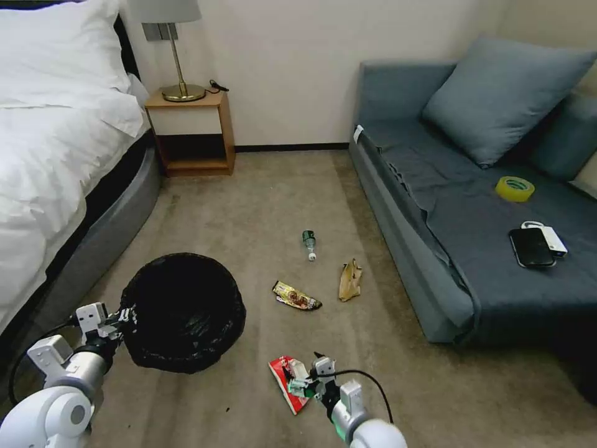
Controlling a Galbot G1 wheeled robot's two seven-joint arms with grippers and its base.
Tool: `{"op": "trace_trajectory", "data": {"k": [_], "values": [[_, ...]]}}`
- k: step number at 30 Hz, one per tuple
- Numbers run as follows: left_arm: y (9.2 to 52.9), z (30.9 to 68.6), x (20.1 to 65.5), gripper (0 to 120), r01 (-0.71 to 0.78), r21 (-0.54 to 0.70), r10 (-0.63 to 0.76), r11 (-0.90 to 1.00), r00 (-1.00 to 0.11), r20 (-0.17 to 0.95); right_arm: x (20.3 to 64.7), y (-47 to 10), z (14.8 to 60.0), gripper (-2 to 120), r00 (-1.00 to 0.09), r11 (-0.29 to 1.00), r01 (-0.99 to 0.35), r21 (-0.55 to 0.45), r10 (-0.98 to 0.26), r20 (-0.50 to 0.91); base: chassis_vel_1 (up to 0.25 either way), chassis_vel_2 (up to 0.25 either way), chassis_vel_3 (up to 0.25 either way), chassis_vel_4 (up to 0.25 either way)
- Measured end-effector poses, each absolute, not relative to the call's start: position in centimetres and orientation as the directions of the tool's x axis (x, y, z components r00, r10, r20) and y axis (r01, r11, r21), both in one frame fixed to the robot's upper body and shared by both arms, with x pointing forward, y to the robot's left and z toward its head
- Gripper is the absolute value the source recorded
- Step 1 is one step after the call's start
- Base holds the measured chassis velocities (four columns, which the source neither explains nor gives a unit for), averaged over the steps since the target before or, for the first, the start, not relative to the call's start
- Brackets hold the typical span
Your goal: Pick up the trash bin, then pick up the garbage on the floor and place it into the trash bin.
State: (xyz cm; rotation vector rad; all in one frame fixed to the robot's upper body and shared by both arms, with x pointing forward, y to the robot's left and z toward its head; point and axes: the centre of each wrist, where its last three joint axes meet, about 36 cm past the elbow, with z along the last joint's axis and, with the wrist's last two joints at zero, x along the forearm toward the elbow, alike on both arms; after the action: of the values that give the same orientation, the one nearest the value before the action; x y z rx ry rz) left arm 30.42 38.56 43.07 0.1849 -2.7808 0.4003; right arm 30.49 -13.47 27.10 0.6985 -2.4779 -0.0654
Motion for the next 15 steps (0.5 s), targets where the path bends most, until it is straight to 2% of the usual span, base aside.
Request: {"op": "trace_trajectory", "data": {"k": [3,9,15], "values": [[38.7,42.8,30.5,4,-0.185,-0.261,-0.091,0.947,-0.938,0.336,33.0,-14.6,27.6,100,-0.65,0.844,-0.499,0.199,-0.516,0.558,0.0,0.0,0.0,0.0],[39.8,42.5,30.1,4,-0.21,-0.264,-0.113,0.941,-0.933,0.341,37.4,-19.1,27.8,100,-0.533,0.792,-0.6,0.116,-0.503,0.681,0.0,0.0,0.0,0.0],[40.9,42.1,29.9,4,-0.227,-0.269,-0.127,0.936,-0.931,0.343,39.5,-18.7,27.6,100,-0.464,0.757,-0.638,0.141,-0.525,0.713,0.0,0.0,0.0,0.0]]}}
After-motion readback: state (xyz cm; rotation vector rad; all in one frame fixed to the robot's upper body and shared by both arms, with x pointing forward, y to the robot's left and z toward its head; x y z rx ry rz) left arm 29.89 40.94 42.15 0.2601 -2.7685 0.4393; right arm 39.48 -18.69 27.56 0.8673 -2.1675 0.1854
